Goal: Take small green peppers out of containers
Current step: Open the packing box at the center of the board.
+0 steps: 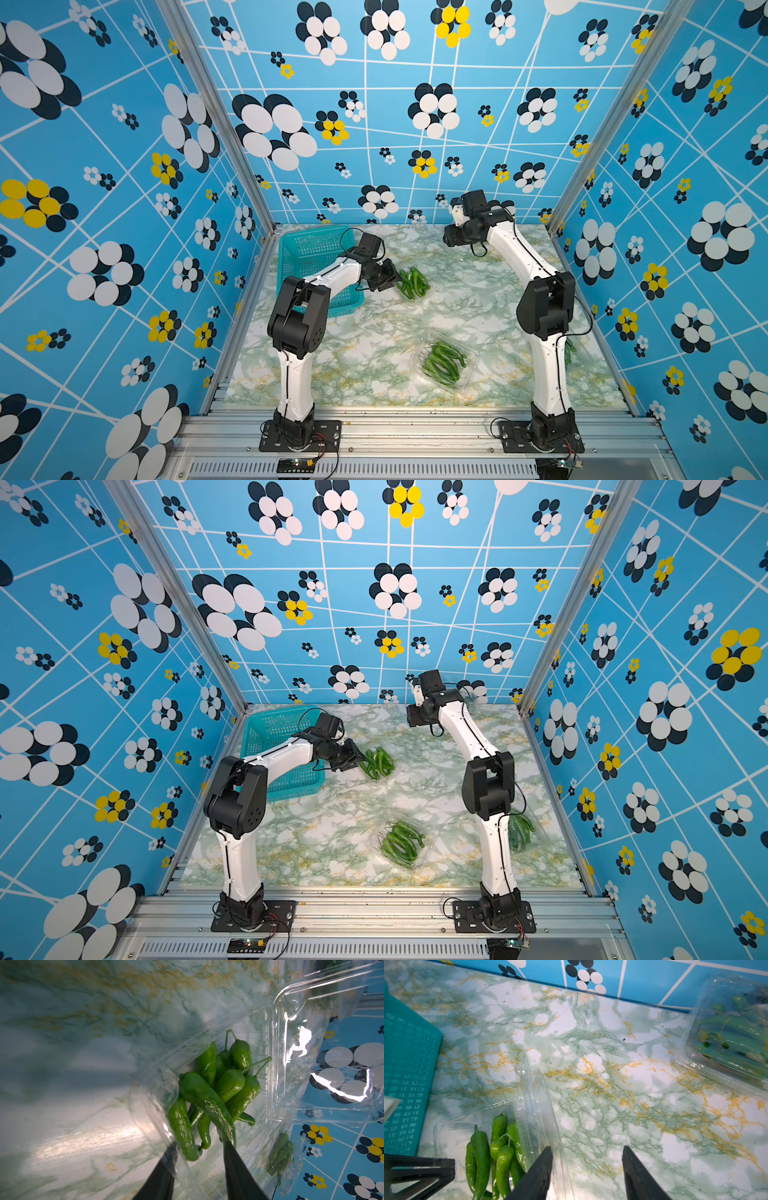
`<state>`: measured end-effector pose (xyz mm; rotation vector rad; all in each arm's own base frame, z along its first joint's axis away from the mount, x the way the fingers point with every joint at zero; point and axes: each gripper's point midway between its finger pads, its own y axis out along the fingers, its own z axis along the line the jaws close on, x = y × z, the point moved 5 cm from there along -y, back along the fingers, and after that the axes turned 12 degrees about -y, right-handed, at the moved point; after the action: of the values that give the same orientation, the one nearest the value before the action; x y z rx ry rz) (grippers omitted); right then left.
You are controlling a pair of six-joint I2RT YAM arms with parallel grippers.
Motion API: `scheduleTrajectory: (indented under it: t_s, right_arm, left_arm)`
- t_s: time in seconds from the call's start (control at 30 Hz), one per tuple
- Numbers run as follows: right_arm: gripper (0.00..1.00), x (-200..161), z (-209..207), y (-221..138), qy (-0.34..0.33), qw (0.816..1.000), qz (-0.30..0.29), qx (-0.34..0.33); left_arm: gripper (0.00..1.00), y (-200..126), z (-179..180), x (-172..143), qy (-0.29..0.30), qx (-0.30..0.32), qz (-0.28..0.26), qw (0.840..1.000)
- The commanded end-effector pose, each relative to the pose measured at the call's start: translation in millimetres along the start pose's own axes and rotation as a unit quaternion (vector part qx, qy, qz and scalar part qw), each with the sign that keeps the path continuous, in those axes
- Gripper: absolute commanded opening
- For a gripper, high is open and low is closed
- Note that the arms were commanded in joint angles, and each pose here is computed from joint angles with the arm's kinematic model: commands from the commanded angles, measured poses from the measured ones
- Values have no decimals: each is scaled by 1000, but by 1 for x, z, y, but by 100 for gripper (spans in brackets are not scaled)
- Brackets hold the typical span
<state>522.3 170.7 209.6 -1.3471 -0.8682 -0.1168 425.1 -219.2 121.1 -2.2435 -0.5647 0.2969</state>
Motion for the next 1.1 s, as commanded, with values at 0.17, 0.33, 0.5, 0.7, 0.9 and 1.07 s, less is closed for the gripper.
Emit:
scheduleTrajectory:
  t_s: [0.17, 0.33, 0.5, 0.7, 0.9, 1.07]
  right_arm:
    - [56, 19, 27, -54, -41, 998, -44, 27]
    - [57, 17, 39, -63, -62, 997, -38, 3]
    - [61, 14, 60, -73, -77, 996, -39, 28]
    - [60, -6, 109, -46, -120, 989, 6, 88]
    - [59, -26, 145, -6, -153, 978, 60, 130]
    - [59, -35, 160, 22, -165, 973, 85, 137]
  left_arm:
    - [42, -28, -17, -1, 28, 10, -26, 999]
    - [42, -30, -11, -3, 26, 22, -29, 999]
    - [42, -46, -16, -5, 32, 18, -47, 998]
    - [42, -67, -19, -10, 41, 19, -61, 997]
    - [42, -86, -10, -16, 37, 15, -74, 996]
    - [42, -96, -1, -18, 31, 12, -81, 996]
